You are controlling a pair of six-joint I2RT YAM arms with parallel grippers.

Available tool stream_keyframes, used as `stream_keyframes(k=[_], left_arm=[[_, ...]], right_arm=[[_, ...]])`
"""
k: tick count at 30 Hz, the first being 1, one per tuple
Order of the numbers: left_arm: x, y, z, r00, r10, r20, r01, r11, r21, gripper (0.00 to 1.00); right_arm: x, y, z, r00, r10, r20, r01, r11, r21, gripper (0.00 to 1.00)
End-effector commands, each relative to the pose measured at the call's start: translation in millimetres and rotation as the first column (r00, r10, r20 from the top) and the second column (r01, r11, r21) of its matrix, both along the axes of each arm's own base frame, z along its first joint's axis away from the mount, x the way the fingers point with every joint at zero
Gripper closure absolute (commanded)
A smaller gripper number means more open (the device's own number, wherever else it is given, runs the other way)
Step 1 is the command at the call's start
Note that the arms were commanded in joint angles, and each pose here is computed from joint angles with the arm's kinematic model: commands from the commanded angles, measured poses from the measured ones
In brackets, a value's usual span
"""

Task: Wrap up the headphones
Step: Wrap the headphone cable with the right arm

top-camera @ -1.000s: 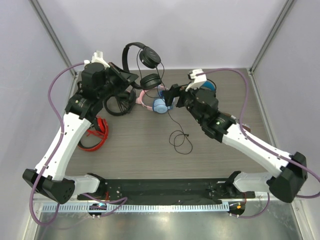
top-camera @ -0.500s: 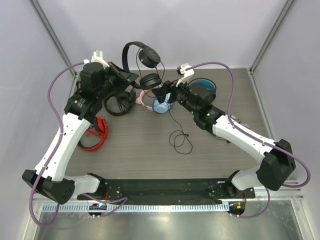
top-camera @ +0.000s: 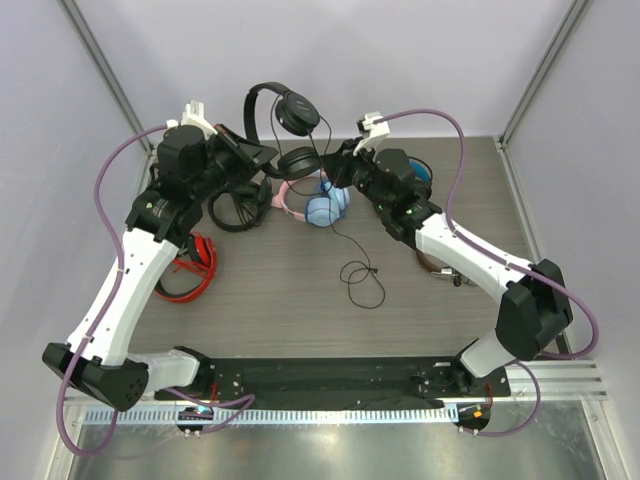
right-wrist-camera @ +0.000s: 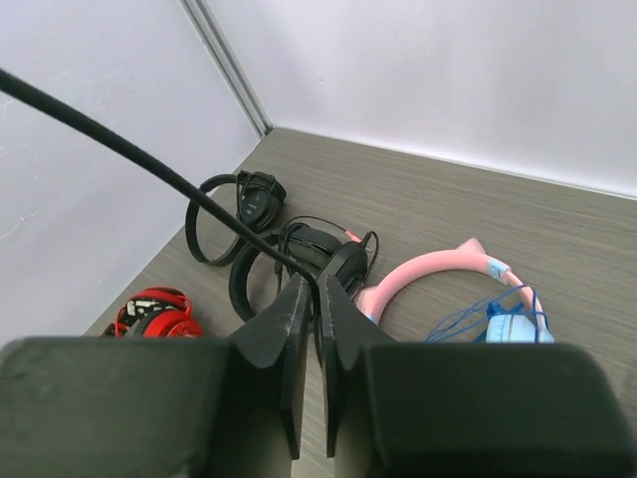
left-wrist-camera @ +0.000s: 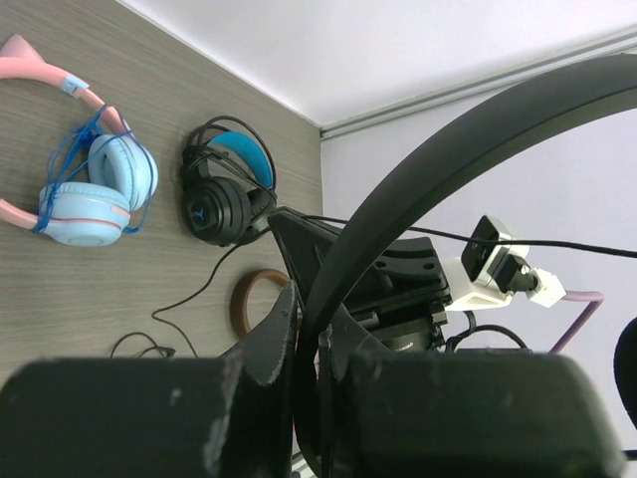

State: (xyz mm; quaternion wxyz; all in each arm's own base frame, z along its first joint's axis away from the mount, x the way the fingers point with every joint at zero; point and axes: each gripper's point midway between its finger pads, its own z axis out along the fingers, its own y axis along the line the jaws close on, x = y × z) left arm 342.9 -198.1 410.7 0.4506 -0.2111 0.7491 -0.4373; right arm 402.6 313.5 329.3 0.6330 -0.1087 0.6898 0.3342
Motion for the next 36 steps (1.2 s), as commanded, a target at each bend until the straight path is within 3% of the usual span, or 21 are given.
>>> stream_keyframes(k=[1,5,21,36], left_arm=[[-14,2,40,0.995,-0.021,0.094,0.026,0.998,-0.060,1.00],[-15,1,43,0.995,-0.025,0.098,0.032,0.997,-0.069,1.00],[-19,-5,53,0.992,-0.058,0.111,0.070,0.991,-0.111,1.00],[-23,-4,67,0.989,-0.059,0.137,0.077,0.988,-0.132,1.00]], right_arm=[[2,1,40,0.996,0.006,0.085,-0.012,0.998,0.068,0.87],[5,1,34,0.997,0.004,0.076,-0.009,0.998,0.067,0.99],[44,1,-17,0.999,-0.010,-0.042,0.013,0.996,0.085,0.99],[40,1,-42,0.997,0.003,-0.081,0.002,0.998,0.071,0.99]])
